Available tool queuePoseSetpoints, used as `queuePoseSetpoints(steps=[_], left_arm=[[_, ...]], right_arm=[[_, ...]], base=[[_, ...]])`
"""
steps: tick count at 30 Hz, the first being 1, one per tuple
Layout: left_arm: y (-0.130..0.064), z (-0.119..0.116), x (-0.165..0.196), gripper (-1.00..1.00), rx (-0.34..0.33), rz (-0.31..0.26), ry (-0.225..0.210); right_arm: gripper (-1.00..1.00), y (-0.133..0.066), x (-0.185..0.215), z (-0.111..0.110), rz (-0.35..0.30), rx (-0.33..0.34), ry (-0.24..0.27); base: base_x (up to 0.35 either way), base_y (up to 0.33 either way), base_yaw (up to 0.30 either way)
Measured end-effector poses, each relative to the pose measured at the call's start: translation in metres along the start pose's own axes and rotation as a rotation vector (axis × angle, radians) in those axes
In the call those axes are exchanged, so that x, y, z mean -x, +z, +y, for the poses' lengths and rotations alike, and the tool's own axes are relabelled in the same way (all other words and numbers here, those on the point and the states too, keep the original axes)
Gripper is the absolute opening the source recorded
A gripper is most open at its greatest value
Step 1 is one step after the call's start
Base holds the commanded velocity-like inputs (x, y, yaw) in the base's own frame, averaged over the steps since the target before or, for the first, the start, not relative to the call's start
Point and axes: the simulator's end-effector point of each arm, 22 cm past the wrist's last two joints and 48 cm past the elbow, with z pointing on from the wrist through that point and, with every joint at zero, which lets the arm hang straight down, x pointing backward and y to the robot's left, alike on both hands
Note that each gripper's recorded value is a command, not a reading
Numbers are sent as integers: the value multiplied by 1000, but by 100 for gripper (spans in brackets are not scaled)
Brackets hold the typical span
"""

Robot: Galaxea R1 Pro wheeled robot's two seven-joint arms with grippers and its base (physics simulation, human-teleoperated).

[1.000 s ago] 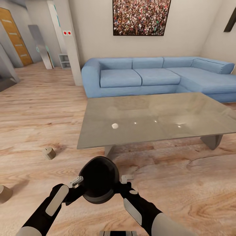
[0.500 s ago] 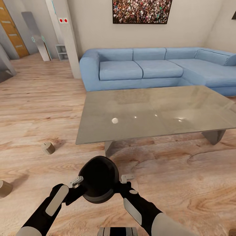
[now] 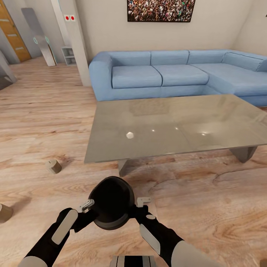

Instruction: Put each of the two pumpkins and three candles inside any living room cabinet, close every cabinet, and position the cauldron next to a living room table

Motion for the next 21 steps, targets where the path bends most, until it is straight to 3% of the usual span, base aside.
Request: queuePoseSetpoints(steps=[13,21], left_arm=[[0,0,0,-100,0,0,-2],[13,7,-10,-100,16,29,-7]], right_arm=[[-100,0,1,1,-2,2,-2],[-100,8,-14,-1,24,4,8]], base=[[68,0,0],[0,0,0]])
